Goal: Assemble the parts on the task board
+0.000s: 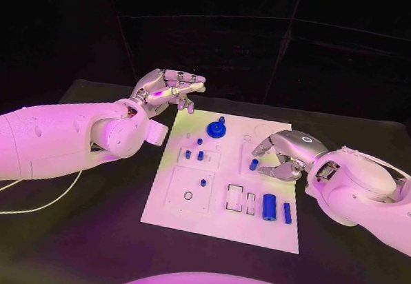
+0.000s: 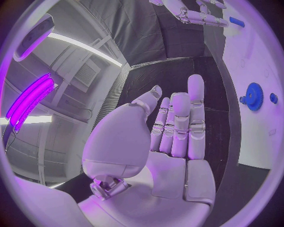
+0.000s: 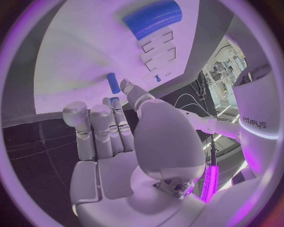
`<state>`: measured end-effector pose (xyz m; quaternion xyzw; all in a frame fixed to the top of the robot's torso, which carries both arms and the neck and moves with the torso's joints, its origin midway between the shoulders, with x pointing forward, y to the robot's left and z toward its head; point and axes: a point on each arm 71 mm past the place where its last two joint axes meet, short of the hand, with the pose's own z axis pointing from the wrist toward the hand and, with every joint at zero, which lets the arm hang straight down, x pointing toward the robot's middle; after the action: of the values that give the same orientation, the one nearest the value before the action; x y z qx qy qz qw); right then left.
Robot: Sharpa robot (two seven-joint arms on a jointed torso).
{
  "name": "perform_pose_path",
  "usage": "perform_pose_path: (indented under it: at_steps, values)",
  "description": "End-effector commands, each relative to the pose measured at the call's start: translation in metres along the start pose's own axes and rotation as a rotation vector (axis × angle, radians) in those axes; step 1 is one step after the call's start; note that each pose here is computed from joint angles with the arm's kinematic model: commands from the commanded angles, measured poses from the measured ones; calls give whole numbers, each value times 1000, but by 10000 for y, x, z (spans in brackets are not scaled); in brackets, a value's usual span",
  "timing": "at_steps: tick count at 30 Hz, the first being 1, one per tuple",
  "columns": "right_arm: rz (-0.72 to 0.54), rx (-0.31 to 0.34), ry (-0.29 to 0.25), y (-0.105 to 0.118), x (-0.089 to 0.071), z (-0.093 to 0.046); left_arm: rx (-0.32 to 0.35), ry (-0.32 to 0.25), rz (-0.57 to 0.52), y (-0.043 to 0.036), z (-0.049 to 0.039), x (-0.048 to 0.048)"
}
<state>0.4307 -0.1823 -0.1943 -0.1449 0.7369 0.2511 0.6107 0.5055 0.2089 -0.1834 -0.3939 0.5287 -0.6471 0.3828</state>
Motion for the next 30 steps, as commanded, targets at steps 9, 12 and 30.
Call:
perform_pose_path:
  at_steps: [9,12,30]
  values:
    - [-40,12,70,12,62,109,8,11,-9,-12,8,10]
    - [-43,10,78,15,72,128,8,10,-9,-12,9,9]
    - [-49,-3,106,46,114,215,8,10,-9,-10,13,10]
